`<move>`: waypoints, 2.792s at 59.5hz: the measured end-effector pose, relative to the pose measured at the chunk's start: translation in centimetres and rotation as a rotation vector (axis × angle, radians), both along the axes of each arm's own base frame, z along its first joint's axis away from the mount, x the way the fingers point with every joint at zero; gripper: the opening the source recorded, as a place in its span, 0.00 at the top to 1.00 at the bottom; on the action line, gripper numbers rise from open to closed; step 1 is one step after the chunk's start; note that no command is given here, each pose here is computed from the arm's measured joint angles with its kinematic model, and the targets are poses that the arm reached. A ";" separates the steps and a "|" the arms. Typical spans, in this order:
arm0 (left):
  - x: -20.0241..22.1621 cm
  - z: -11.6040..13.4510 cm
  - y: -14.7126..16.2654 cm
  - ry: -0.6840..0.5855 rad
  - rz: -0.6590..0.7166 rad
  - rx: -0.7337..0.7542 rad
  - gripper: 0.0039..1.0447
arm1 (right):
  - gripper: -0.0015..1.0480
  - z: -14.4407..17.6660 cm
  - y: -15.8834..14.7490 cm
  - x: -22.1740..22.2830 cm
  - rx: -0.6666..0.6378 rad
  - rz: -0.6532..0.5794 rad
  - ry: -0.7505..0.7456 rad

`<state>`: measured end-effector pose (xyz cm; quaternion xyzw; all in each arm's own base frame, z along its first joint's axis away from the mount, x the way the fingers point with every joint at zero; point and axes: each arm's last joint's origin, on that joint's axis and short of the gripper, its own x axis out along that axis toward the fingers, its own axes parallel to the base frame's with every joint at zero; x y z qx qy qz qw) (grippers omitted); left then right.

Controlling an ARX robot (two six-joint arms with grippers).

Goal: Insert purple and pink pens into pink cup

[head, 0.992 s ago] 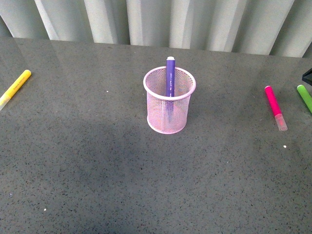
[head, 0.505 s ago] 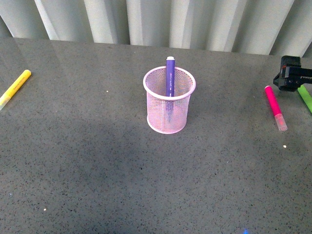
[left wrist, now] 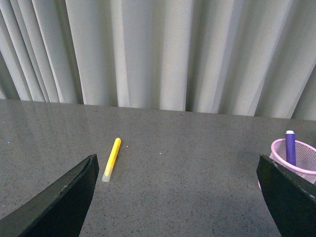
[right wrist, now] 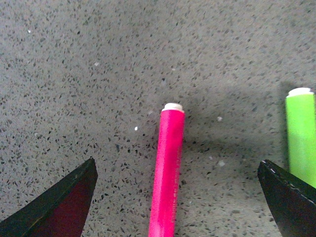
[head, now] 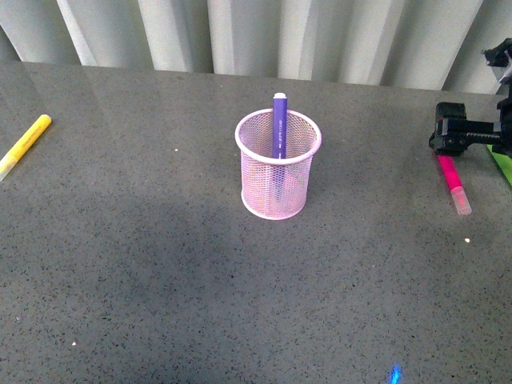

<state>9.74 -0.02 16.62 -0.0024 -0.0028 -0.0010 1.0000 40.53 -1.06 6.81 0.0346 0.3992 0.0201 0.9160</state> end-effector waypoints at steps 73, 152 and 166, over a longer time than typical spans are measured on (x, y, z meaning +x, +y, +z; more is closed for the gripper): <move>0.0 0.0 0.0 0.000 0.000 0.000 0.06 | 0.61 -2.0 1.5 2.3 -0.053 0.024 0.085; 0.0 0.0 0.0 0.000 0.000 0.000 0.06 | 0.89 7.5 17.0 -3.4 -0.146 0.459 -0.932; 0.0 0.0 0.0 0.000 0.000 0.000 0.06 | 0.89 5.6 21.0 -5.3 -0.119 0.542 -1.007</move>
